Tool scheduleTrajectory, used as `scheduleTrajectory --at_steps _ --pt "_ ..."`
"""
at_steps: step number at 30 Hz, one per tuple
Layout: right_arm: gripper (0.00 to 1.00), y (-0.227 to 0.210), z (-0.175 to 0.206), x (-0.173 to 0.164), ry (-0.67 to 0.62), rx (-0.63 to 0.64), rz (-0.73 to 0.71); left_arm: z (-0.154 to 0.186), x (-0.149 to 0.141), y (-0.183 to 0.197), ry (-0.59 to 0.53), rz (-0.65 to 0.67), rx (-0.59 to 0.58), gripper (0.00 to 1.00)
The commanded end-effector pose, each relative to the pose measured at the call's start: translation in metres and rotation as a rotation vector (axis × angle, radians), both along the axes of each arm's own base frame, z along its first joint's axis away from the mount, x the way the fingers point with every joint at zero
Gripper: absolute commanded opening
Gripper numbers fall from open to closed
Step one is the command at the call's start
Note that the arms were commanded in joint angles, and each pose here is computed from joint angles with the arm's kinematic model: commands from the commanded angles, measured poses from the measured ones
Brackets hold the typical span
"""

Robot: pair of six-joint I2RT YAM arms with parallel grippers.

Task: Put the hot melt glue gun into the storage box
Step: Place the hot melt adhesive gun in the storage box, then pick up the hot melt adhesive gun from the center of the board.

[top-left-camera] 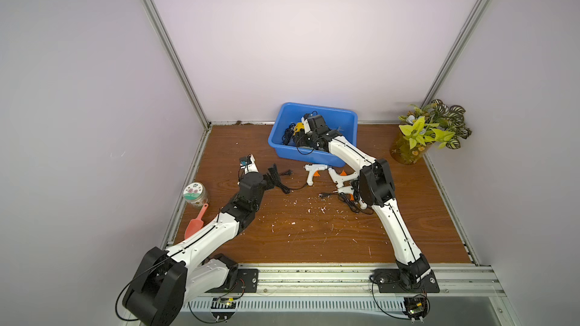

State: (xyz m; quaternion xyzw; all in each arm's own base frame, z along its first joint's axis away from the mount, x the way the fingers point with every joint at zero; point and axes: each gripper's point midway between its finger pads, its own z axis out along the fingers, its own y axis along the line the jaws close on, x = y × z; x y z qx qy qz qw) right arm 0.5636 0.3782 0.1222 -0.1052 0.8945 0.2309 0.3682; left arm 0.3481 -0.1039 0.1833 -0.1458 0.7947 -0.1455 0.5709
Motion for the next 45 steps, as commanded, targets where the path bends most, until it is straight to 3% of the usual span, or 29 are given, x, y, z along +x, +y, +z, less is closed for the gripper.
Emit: scheduleTrajectory --at_steps 1,10,15,20,26,34,45 --pt "0.81 -0.004 0.109 -0.015 -0.150 0.065 0.023 0.007 -0.002 0.009 -0.022 0.044 -0.025 0.99" --pt "0.82 -0.055 0.137 -0.075 -0.231 0.045 -0.034 0.000 -0.008 0.002 -0.020 -0.008 -0.040 0.99" --pt "0.90 -0.109 0.132 -0.115 -0.277 0.018 -0.152 -0.009 -0.002 -0.015 0.016 -0.085 -0.037 0.99" --pt "0.99 -0.161 0.120 -0.152 -0.295 -0.029 -0.257 -0.023 0.008 -0.043 0.088 -0.151 0.013 0.99" --pt "0.99 -0.215 0.096 -0.188 -0.297 -0.134 -0.370 -0.041 0.019 -0.095 0.160 -0.277 0.065 0.99" --pt "0.99 -0.265 0.071 -0.227 -0.315 -0.167 -0.469 -0.066 0.030 -0.136 0.229 -0.377 0.083 0.99" --pt "0.99 -0.321 0.067 -0.250 -0.346 -0.215 -0.678 -0.107 0.037 -0.184 0.346 -0.450 0.259 0.93"
